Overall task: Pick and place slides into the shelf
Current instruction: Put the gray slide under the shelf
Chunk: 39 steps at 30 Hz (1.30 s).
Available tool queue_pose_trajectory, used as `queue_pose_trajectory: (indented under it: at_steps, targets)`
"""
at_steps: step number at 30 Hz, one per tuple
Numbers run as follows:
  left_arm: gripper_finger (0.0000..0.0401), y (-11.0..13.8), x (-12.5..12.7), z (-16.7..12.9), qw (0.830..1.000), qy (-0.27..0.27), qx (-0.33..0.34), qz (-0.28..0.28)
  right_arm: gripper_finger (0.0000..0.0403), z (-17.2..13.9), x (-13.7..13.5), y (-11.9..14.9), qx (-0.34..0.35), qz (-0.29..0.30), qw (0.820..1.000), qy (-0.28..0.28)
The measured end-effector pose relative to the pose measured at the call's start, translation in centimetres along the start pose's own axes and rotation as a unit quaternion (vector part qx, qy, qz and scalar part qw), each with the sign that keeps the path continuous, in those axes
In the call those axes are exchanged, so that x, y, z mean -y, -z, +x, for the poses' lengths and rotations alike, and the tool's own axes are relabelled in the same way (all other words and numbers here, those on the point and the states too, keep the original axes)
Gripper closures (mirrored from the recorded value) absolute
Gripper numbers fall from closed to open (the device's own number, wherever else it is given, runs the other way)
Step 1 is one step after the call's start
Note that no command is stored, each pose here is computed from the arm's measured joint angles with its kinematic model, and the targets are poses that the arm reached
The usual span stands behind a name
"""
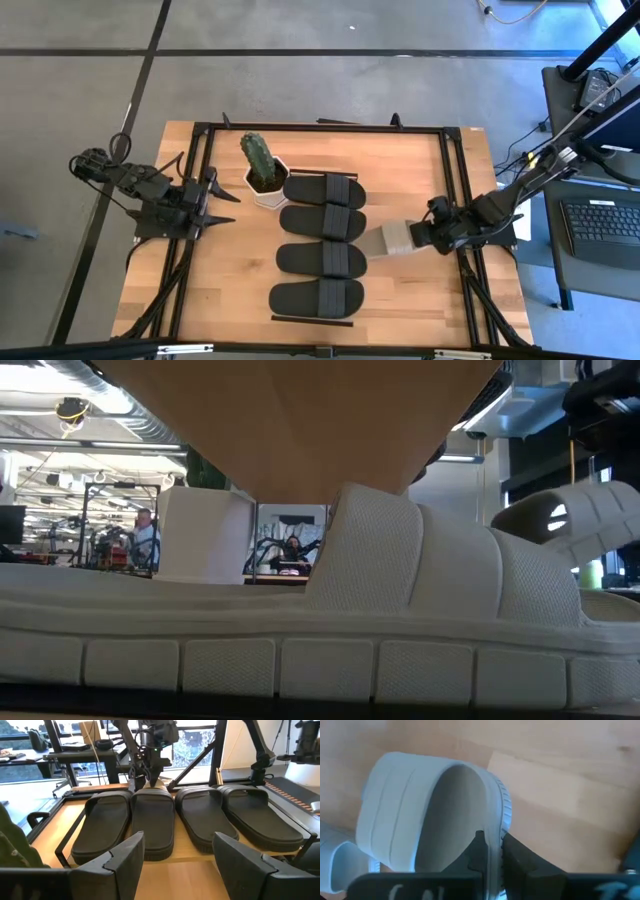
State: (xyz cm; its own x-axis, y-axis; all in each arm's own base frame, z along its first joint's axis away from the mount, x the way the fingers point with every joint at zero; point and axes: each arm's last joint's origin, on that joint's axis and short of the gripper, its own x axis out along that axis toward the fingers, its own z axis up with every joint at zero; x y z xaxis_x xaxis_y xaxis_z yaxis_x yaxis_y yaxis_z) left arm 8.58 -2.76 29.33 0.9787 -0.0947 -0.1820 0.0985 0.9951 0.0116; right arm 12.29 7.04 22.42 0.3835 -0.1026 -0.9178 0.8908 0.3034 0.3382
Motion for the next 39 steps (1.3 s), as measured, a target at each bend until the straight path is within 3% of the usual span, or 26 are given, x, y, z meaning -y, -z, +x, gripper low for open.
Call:
queue_pose_trajectory:
  at_steps: [7, 20, 30, 39]
  targets:
    - [0.0176, 0.0, 0.0, 0.0, 1.0, 0.0, 0.0, 0.0, 0.0368, 1.9, -1.8, 1.1, -0.002, 0.002, 1.0, 0.003]
    - [0.0177, 0.0, 0.0, 0.0, 1.0, 0.0, -0.001, 0.001, 0.0369, 7.0, -3.8, 3.2, 0.02, -0.021, 0.998, 0.063]
    - [0.0177, 0.0, 0.0, 0.0, 1.0, 0.0, -0.001, 0.001, 0.037, 11.2, -6.0, 4.7, 0.061, -0.045, 0.997, 0.014]
    - [0.0177, 0.0, 0.0, 0.0, 1.0, 0.0, -0.001, 0.001, 0.0369, 12.1, -6.4, 5.0, 0.076, -0.044, 0.996, 0.002]
